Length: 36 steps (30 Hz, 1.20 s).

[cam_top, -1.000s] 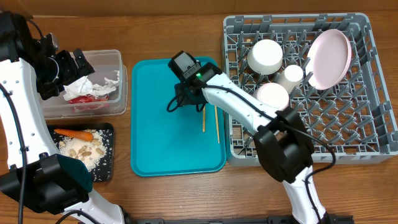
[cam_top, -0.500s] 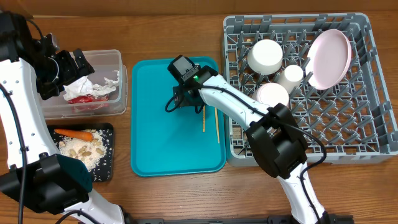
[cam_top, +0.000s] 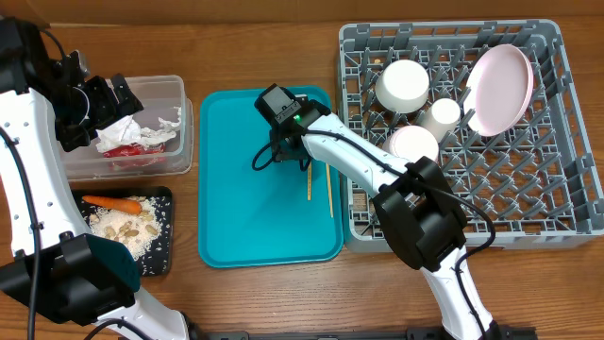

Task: Sort waste into correct bins and load items into the dishwasher
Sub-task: 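Grasp the right wooden chopstick on the teal tray with the right gripper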

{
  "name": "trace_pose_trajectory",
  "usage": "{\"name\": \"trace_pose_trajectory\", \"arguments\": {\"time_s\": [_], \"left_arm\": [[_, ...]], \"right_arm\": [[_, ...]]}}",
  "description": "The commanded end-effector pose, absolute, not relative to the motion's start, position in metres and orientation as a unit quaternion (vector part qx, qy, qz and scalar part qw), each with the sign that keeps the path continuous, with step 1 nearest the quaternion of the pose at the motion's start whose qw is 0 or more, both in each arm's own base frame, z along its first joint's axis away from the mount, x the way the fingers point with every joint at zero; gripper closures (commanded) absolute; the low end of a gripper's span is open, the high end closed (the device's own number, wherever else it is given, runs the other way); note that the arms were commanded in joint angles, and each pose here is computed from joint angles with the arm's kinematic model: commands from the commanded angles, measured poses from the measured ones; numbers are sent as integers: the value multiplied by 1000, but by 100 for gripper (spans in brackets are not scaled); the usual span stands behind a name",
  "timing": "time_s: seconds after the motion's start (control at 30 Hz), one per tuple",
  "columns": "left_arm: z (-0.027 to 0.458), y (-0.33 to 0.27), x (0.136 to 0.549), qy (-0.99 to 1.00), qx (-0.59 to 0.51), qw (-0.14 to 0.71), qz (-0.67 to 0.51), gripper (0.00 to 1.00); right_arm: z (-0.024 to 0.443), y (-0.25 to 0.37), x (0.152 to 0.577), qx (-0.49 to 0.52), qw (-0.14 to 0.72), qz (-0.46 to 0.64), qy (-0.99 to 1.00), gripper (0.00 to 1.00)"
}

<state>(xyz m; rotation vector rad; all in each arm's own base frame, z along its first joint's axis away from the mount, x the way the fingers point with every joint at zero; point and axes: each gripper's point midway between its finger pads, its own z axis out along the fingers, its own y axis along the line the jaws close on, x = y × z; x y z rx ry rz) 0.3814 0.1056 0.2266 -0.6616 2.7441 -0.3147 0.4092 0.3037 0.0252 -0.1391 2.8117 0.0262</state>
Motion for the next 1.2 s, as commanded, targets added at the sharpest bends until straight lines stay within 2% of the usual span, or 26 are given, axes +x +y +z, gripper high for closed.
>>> {"name": "trace_pose_trajectory", "arguments": {"time_s": [0.0, 0.17, 0.4, 1.17], "left_arm": [[240, 102, 382, 952, -229, 168, -115, 0], [240, 102, 382, 952, -229, 168, -115, 0], [240, 102, 382, 952, -229, 168, -115, 0], [240, 102, 382, 952, -229, 168, -115, 0]], "right_arm": [[30, 293, 419, -17, 186, -16, 982, 30], [29, 295, 418, -18, 183, -11, 983, 30], [29, 294, 418, -5, 184, -10, 983, 36], [15, 291, 417, -3, 184, -11, 983, 34]]}}
